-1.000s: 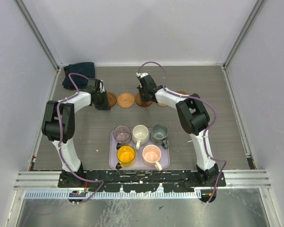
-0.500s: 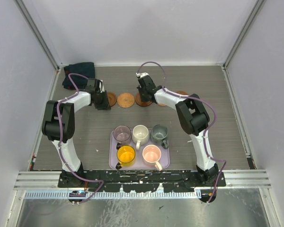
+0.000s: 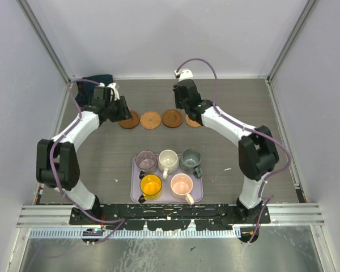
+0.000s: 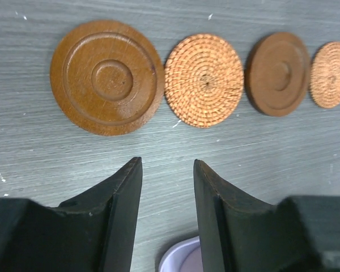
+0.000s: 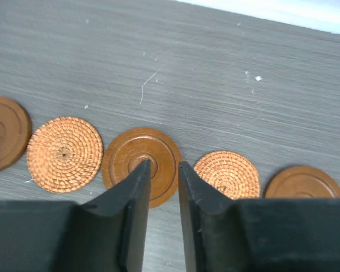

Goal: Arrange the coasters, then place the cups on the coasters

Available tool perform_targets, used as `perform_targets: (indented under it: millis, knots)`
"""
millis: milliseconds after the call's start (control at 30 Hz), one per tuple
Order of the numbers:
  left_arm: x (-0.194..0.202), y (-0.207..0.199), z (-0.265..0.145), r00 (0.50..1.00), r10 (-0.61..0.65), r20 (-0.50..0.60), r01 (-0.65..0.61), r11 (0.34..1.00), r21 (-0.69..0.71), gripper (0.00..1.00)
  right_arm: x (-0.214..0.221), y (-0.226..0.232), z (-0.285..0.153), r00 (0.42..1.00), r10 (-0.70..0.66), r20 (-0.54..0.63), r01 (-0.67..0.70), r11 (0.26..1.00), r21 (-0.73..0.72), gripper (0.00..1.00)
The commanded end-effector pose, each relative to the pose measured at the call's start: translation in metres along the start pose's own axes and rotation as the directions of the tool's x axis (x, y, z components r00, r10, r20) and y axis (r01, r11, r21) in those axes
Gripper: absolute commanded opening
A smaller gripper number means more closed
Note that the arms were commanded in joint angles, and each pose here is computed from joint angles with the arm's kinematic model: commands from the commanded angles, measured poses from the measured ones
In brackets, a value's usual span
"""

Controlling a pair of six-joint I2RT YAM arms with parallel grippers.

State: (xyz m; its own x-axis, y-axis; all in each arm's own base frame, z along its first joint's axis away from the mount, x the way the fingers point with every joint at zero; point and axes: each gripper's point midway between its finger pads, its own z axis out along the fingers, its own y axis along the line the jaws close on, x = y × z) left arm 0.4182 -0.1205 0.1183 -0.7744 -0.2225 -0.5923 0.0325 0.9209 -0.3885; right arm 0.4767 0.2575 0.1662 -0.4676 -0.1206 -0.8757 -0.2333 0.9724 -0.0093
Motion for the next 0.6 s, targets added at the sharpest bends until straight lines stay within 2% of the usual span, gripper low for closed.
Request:
perform_targets:
  millis: [0, 100, 167, 333, 400, 567]
  knots:
    - [-0.023, -0.016, -0.033, 0.993, 0.015, 0.114, -0.021, 0.998, 0.051, 0.44, -0.048, -0.025, -0.042, 0.978, 0.086, 0.187, -0.100, 0.993, 0.062, 0.45]
    - [-0.022, -0.017, -0.049, 0.988, 0.024, 0.152, -0.032, 0.998, 0.050, 0.46, -0.045, -0.042, -0.061, 0.965, 0.154, 0.211, -0.168, 0.984, 0.052, 0.87]
    - [-0.019, -0.017, -0.058, 0.985, 0.029, 0.172, -0.038, 0.998, 0.050, 0.48, -0.038, -0.056, -0.069, 0.956, 0.207, 0.210, -0.218, 0.975, 0.032, 0.99]
    - [-0.005, -0.017, -0.075, 0.977, 0.029, 0.210, -0.044, 0.997, 0.069, 0.51, -0.027, -0.092, -0.089, 0.890, 0.397, 0.225, -0.388, 0.918, -0.084, 1.00]
    - [0.000, -0.016, -0.081, 0.975, 0.030, 0.220, -0.046, 0.997, 0.069, 0.51, -0.018, -0.103, -0.096, 0.873, 0.433, 0.222, -0.421, 0.901, -0.103, 1.00]
    - [0.014, -0.021, -0.100, 0.965, 0.034, 0.259, -0.062, 0.993, 0.101, 0.52, 0.014, -0.109, -0.111, 0.913, 0.375, 0.161, -0.370, 0.927, -0.059, 1.00]
